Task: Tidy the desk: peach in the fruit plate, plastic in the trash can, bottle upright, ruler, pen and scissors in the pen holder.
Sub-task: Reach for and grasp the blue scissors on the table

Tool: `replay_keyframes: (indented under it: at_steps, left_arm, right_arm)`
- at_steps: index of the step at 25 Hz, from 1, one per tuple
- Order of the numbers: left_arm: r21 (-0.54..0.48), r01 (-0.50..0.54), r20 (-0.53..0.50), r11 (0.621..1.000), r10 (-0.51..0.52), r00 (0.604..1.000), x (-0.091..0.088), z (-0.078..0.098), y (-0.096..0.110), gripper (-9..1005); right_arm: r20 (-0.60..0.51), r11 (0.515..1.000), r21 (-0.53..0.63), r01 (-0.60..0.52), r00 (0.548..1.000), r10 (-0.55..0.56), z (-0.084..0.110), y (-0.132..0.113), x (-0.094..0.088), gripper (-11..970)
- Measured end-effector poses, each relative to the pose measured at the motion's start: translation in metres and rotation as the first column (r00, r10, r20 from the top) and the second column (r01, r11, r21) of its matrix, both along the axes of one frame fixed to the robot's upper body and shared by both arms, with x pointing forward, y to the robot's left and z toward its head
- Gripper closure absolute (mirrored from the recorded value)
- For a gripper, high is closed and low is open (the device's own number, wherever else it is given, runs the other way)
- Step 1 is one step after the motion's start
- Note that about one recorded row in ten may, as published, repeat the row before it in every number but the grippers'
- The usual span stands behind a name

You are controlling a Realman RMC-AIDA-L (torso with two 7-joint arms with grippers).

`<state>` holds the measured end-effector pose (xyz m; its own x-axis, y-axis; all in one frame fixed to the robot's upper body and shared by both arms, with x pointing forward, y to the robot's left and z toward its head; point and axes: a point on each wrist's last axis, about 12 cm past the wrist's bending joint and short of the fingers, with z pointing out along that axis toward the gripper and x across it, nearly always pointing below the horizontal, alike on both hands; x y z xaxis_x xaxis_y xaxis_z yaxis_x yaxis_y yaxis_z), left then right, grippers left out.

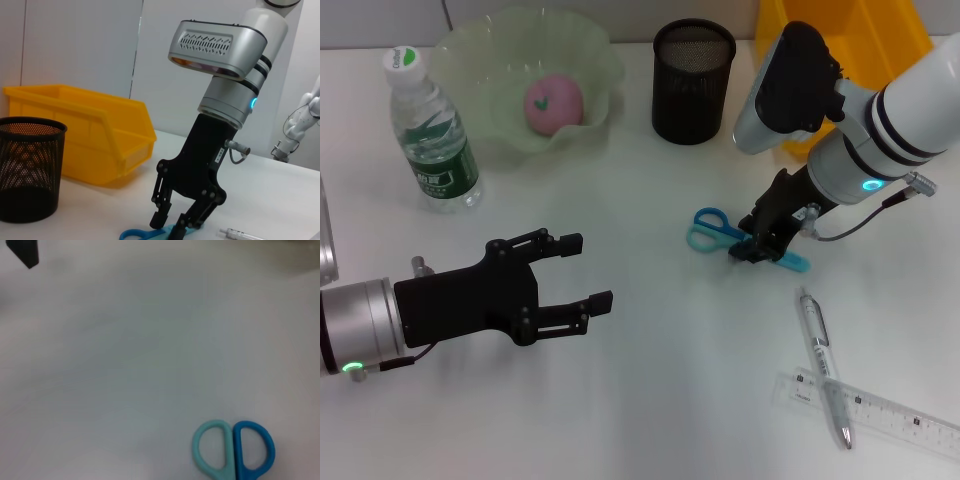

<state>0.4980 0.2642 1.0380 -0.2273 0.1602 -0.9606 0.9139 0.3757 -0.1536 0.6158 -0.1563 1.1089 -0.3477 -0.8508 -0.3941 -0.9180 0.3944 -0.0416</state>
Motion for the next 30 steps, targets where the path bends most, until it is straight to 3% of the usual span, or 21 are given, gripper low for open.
replay_keyframes:
  at_steps: [30]
  left_arm:
    - [-0.003, 0.008, -0.007, 1.0, -0.008, 1.0, 0.0002, 0.001, -0.0007, 165]
  right_arm:
    - [-0.043, 0.999, -0.001, 0.033, 0.999, -0.033, 0.0027, -0.0029, -0.0016, 699]
